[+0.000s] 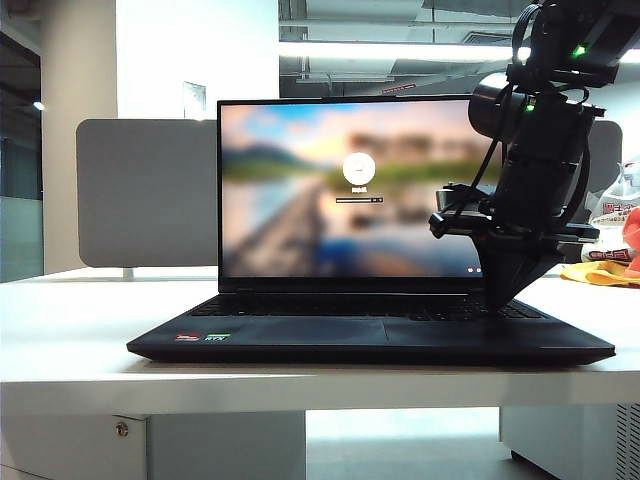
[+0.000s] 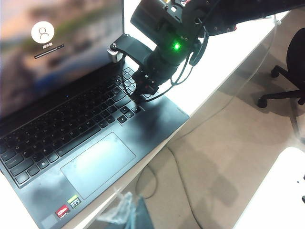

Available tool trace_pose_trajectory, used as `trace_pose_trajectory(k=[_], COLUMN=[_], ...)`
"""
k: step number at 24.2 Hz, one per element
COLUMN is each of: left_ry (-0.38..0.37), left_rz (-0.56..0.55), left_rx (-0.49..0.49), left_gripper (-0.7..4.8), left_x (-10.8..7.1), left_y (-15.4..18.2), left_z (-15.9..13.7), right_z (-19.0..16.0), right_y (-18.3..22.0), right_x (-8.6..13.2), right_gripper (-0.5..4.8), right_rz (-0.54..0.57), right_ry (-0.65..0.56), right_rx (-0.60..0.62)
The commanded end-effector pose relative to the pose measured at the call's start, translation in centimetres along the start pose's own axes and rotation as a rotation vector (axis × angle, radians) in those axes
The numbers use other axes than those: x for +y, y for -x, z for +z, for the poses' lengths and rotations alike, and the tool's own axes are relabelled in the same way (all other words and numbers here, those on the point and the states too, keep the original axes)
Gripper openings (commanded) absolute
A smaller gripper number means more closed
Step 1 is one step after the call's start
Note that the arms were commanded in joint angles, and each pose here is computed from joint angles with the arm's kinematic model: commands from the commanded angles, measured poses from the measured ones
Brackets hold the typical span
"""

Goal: Open the lid of the laptop and use the keypad to enter the password "123".

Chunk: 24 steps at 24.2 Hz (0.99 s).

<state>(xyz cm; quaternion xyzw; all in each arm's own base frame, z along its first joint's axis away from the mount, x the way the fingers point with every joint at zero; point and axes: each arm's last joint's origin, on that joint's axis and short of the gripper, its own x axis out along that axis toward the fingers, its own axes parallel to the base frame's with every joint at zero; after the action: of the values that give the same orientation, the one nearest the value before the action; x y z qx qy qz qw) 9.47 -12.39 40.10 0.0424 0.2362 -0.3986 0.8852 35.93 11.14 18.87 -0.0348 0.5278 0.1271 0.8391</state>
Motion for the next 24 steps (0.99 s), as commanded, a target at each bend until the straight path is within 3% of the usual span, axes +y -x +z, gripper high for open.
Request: trace_pose_trajectory(k=[1,13,24], left_ry=[-0.004,-0.004,-0.004], left_rz=[-0.003,-0.002,-0.002], left_rx=[0.003,0.01,0.009], left_gripper=[-0.01,-0.01,-0.01], left_x=[0.0,0.0,0.0], left_y=[0.2,0.2,0.2], left_z=[0.0,-0.1,0.0], right_z=[0.1,0.3,-0.4], right_y=[0.5,1.7,-0.5], right_x=[0.0,-0.6,-0.8], right_gripper=[-0.05,-0.05,-0.05], right_rz=[-0.005,-0.037,-0.04], right_ry=[0.007,0.016,0.012], right_rx=[-0.005,-0.036,0.042])
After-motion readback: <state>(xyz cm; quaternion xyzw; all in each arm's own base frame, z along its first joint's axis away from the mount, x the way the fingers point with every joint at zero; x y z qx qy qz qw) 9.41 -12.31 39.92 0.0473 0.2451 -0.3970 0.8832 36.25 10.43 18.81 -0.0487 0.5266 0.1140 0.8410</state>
